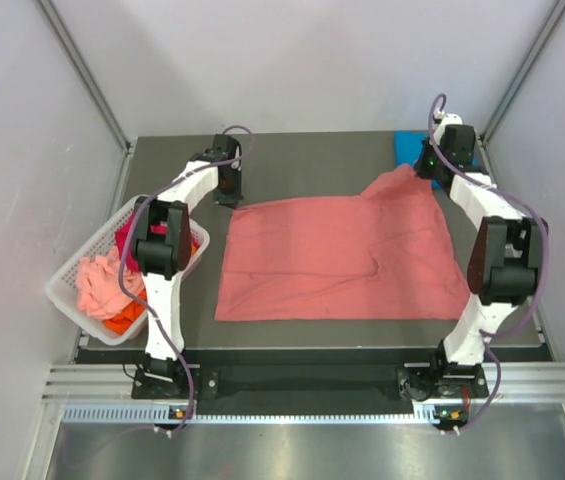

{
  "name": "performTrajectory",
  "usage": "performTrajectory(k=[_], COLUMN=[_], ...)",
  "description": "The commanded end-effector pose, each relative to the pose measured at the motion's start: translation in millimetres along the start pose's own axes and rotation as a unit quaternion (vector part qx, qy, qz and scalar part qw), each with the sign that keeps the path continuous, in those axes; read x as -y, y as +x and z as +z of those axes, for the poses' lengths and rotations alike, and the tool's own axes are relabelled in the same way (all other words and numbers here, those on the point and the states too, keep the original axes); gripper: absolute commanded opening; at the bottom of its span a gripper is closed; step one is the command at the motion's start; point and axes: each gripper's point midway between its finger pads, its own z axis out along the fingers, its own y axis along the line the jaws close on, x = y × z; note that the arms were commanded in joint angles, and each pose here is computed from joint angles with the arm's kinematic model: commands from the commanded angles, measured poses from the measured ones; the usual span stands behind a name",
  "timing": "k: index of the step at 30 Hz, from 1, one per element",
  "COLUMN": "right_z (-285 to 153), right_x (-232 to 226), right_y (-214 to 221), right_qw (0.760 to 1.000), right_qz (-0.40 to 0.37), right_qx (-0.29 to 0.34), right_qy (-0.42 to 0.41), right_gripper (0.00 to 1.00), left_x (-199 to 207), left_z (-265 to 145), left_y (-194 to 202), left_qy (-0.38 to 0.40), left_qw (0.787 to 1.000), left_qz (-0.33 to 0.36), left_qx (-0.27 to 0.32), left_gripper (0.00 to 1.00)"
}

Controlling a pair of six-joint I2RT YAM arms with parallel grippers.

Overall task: Fold and stack the t-shirts
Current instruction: Fold the tshirt

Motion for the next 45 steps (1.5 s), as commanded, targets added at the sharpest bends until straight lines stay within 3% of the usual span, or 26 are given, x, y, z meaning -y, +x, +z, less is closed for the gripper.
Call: performTrajectory(k=[1, 11, 19, 25, 33, 38, 45], right_z=[-28.9, -83.6, -119.3, -130.6, -145.2, -161.9, -183.7], right_x=[6.9, 22.7, 48.0, 53.4, 49.5, 66.2, 68.4], right_y=[-23.8, 0.4, 14.6, 37.4, 58.2, 80.2, 96.7], right_qw=[0.999, 0.995, 0.986, 0.983, 0.981, 0.97, 0.964], right_qz=[0.003, 0.027, 0.049, 0.071, 0.097, 0.098, 0.119], right_qx=[0.047, 0.037, 0.036, 0.014, 0.004, -0.024, -0.017], right_qy=[0.023, 0.089, 0.158, 0.167, 0.166, 0.222, 0.237], right_gripper=[0.0, 0.0, 0.0, 0.0, 0.0, 0.0, 0.0], left_x=[-1.6, -4.2, 11.9, 30.5, 18.9, 10.8, 0.6], left_z=[-34.9, -52.7, -68.8, -82.4, -89.4, -90.9, -87.6], left_y=[-22.7, -2.2, 8.0, -8.5, 11.6, 39.6, 56.5], left_qy=[0.005, 0.005, 0.051, 0.108, 0.082, 0.068, 0.045], left_qw=[0.999, 0.999, 0.998, 0.992, 0.995, 0.997, 0.998], left_qz=[-0.014, -0.022, -0.036, -0.028, -0.035, -0.034, -0.034], left_qx=[0.052, 0.03, 0.016, 0.061, 0.044, 0.016, -0.005], left_gripper=[0.0, 0.0, 0.0, 0.0, 0.0, 0.0, 0.0])
